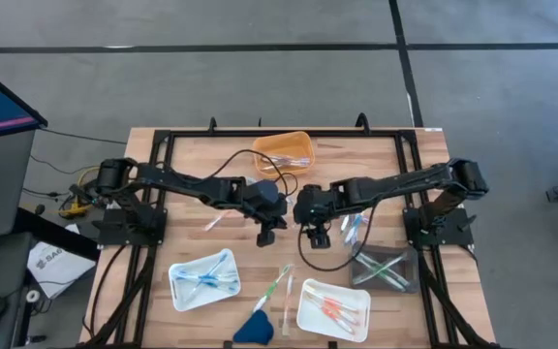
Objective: Pick & Place Toothbrushes
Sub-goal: Put the orange toothbrush into the right white bin
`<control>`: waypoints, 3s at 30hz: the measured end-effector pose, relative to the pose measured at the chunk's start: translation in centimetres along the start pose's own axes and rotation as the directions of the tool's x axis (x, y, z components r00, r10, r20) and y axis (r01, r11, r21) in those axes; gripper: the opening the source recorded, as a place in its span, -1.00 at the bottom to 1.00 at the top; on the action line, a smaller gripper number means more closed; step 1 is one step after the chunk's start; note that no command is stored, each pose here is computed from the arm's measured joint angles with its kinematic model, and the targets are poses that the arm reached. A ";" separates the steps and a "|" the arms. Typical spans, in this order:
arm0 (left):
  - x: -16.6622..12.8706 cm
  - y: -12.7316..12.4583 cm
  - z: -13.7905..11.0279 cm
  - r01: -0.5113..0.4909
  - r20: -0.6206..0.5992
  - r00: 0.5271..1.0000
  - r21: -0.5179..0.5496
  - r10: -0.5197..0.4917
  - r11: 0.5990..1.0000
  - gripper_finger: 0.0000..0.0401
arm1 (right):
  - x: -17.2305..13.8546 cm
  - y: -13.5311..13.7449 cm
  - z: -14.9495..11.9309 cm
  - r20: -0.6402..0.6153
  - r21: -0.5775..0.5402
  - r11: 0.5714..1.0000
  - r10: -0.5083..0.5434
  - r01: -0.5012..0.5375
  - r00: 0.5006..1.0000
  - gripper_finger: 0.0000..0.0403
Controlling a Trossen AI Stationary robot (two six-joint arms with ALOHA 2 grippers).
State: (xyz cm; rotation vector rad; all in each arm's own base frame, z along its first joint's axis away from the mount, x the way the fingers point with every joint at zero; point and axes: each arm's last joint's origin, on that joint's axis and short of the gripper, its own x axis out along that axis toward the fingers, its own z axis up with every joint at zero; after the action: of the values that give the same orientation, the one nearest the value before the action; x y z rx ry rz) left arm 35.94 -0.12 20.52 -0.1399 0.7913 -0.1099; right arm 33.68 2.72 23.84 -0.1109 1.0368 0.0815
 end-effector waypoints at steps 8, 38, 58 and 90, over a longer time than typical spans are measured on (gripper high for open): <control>-0.1 0.5 0.0 -0.026 -0.002 1.000 -0.011 0.025 1.000 -0.97 | -0.3 0.0 0.1 0.013 -0.016 1.000 0.000 0.000 1.000 -0.08; -0.5 0.3 0.6 -0.025 0.056 0.998 0.025 0.023 0.999 -0.62 | -0.2 -0.1 -1.1 -0.091 -0.029 0.999 0.011 -0.013 0.996 -0.95; -10.6 -1.2 -2.7 -0.082 0.400 0.914 0.013 0.070 0.997 -0.49 | -8.5 7.6 -2.8 -0.006 -0.110 0.983 0.144 -0.144 0.990 -0.95; -12.6 -5.4 -3.6 0.054 0.586 0.800 0.146 -0.130 0.988 -0.48 | -6.3 18.1 -3.5 0.044 -0.052 0.950 0.310 -0.308 0.950 -0.95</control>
State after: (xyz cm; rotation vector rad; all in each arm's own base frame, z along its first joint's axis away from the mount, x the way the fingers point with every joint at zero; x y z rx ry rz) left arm 24.32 -3.83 27.68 -0.0879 0.1414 -0.1953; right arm 25.28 20.13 26.58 0.0147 0.9943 0.3913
